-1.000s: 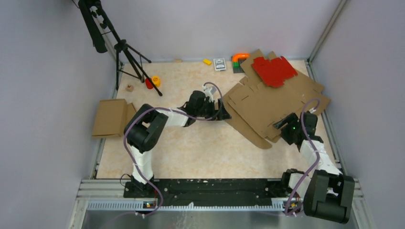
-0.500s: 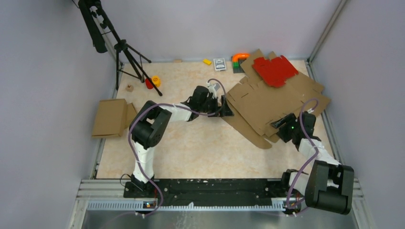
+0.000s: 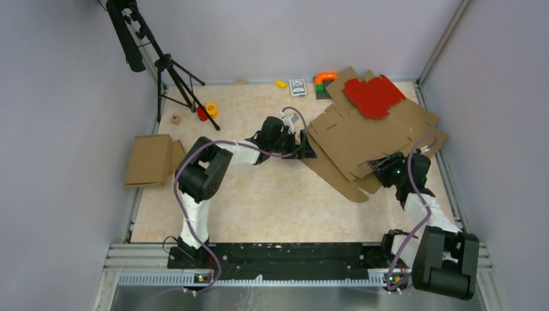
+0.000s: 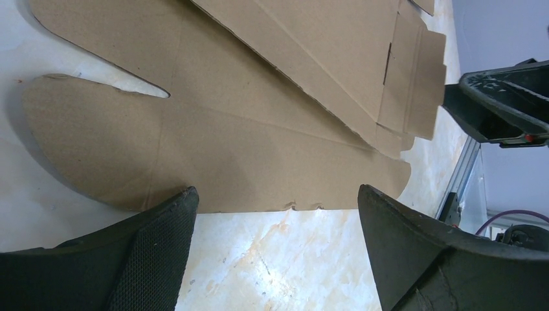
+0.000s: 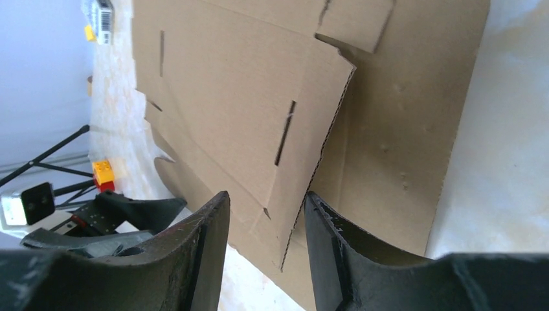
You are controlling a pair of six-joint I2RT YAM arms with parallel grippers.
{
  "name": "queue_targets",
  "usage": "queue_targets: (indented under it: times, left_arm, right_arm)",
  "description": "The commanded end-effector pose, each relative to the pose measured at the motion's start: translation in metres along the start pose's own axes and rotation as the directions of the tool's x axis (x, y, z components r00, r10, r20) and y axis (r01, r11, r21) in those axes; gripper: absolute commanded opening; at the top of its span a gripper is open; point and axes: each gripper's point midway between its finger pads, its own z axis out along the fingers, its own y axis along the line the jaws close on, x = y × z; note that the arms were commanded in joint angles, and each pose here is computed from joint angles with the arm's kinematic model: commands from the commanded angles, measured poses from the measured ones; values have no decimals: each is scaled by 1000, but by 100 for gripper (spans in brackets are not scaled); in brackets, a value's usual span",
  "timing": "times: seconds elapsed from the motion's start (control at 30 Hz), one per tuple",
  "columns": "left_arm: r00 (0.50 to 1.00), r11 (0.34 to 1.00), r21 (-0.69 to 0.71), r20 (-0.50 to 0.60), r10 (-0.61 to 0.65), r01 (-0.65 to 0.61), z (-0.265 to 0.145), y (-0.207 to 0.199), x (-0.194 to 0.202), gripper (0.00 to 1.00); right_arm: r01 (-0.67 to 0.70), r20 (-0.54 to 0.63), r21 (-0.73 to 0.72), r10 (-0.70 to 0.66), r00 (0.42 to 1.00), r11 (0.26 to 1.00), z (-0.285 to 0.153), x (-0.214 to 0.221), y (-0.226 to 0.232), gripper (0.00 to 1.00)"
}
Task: Fold the paper box
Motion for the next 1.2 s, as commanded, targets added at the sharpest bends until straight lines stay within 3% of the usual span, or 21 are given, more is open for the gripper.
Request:
queue_targets:
  times: [0.0,0.13,0.3,0.5,0.6,0.67,0.77,0.83,0.87,1.17]
  left_arm:
    - [999,999,-2,29,37,-37,-9,-9,-13,93]
    - [999,999,-9,30,42,-42,-10,-8,-13,93]
    - [998,999,-9,34,46,-46,-11,-10,-14,94]
    - [998,999,-8,33,44,-44,-11,-10,-14,94]
    - [998,999,-10,36,46,-46,-12,-10,-15,94]
    - [998,999,-11,37,48,-48,-12,-10,-15,94]
    - [997,998,-18,44,58,-57,-15,-11,-17,94]
    - [997,998,-22,50,63,-62,-16,-11,-18,94]
    - [996,998,-25,54,66,-64,-17,-12,-18,94]
    - [986,993,-50,128,110,-104,-34,-16,-27,94]
  right_arm:
    - [-24,-7,-24,24,1000,999,9,-7,8,45]
    - [-46,-25,-20,46,999,999,14,-2,4,48]
    - [-49,-13,67,50,999,997,15,3,-21,60]
    - [-69,-2,74,69,998,995,22,12,-37,61]
    - [-75,-17,50,76,997,996,27,11,-32,55]
    - [-80,-19,7,80,997,997,30,7,-21,39]
    - [-81,-7,-54,81,997,995,32,-6,2,30]
    - [-73,-3,-94,73,997,993,31,-15,19,5]
    - [-70,1,-108,71,997,992,29,-20,27,0]
    - [0,45,-323,15,999,946,-19,-67,134,0]
